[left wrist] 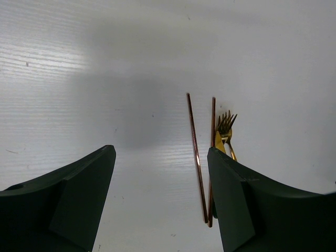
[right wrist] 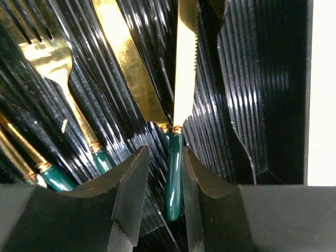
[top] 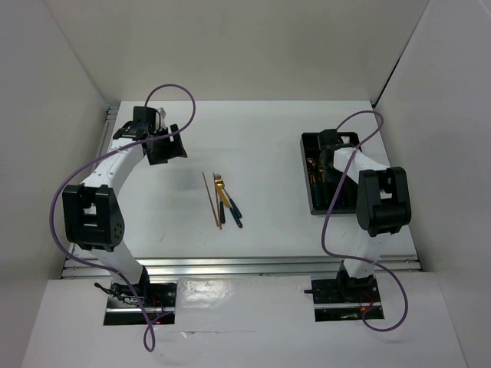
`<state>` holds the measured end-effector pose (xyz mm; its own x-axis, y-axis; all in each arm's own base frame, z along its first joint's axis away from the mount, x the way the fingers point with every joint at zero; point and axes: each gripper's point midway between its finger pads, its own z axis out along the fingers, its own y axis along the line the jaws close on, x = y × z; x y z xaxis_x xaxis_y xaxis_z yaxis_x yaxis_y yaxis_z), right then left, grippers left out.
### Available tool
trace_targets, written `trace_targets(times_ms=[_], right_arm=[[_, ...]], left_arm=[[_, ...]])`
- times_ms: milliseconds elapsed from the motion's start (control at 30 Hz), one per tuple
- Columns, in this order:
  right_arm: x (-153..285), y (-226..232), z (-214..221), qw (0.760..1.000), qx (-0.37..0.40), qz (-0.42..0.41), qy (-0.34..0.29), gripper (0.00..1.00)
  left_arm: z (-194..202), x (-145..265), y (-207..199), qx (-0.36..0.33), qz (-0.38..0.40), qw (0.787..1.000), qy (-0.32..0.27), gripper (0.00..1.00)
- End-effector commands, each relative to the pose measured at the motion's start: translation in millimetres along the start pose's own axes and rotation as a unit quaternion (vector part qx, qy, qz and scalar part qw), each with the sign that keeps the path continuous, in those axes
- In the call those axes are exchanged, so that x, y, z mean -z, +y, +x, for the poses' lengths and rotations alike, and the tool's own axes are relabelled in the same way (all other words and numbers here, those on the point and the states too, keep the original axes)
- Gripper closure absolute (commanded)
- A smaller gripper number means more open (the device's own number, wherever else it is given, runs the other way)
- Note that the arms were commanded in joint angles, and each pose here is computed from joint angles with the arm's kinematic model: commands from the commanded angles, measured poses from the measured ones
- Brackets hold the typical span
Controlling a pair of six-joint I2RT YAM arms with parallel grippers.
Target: Sort the eating utensils into containers
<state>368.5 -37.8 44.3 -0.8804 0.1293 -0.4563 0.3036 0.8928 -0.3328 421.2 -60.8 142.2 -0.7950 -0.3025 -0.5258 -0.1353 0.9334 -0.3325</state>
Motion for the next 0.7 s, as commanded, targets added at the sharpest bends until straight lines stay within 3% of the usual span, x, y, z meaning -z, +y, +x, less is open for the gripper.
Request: trace_targets(times_ms=[0,300,667], right_arm=[[-8,-2,-2,1.000,-0.016,0.015,-0.005,0.61],[-22,-5,11,0.999,-0.009,0.035,0.020,0.65],[-21,-10,10,0.998,-0.010,0.054,0.029,0.87]], left_arm=[[-7,-4,-1,-0.004,0.006,1.000,-0.007,0.15],[-11,-3,-2,-0.005,0.008,1.000,-0.011,0.15],[-11,-3,-2,-0.005,0.008,1.000,-0.011,0.15]])
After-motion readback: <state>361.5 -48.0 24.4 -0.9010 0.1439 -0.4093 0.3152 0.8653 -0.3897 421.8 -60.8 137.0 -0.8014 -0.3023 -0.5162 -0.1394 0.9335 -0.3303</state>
